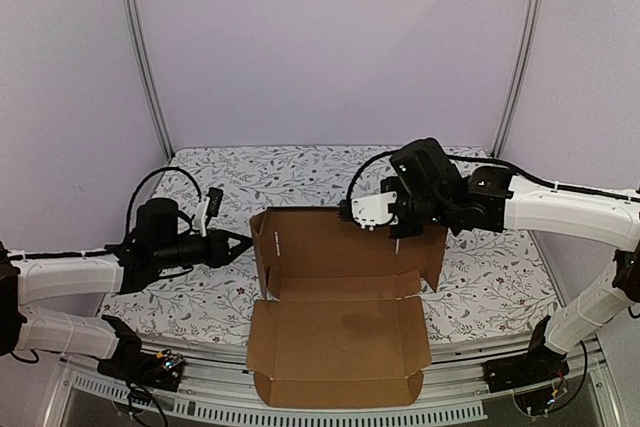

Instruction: Fold the paper box

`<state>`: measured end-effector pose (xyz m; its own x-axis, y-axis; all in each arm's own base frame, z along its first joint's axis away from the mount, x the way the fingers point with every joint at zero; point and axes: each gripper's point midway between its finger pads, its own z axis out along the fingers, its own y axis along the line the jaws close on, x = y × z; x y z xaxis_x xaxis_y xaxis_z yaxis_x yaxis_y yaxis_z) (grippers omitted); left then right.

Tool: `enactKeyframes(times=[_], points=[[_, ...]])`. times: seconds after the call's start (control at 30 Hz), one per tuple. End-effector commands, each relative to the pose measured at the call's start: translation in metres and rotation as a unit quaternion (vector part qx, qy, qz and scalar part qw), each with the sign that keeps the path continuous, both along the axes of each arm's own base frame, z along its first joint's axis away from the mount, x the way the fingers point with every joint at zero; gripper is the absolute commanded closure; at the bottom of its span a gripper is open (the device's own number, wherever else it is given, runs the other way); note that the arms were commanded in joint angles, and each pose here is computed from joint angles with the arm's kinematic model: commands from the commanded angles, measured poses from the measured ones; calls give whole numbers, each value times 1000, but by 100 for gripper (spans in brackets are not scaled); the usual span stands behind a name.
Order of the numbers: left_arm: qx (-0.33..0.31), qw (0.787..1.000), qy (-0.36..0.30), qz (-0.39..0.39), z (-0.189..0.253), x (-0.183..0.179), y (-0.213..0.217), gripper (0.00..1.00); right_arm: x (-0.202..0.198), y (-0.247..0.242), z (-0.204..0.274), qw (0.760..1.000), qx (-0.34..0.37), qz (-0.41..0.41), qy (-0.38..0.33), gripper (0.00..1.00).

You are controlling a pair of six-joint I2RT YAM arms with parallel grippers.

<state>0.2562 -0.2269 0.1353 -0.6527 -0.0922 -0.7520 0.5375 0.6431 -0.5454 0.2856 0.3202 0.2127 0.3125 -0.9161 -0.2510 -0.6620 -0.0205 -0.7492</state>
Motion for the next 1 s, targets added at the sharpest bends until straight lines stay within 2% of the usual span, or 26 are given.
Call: enactKeyframes(times=[0.0, 0.43, 0.73, 0.97], points=[[-11, 999, -7, -30, -1, -12, -9, 77, -8, -2, 2, 1000, 13, -1, 1, 100], [-11, 998, -26, -61, 1, -28, -18, 73, -22, 2, -11, 996, -36, -9, -80, 100], [1, 998, -35, -60, 1, -40, -16, 62, -25, 2, -20, 993, -61, -22, -97, 100], [25, 997, -54, -47, 0, -38, -14, 61, -32, 6, -21, 994, -57, -17, -94, 100]])
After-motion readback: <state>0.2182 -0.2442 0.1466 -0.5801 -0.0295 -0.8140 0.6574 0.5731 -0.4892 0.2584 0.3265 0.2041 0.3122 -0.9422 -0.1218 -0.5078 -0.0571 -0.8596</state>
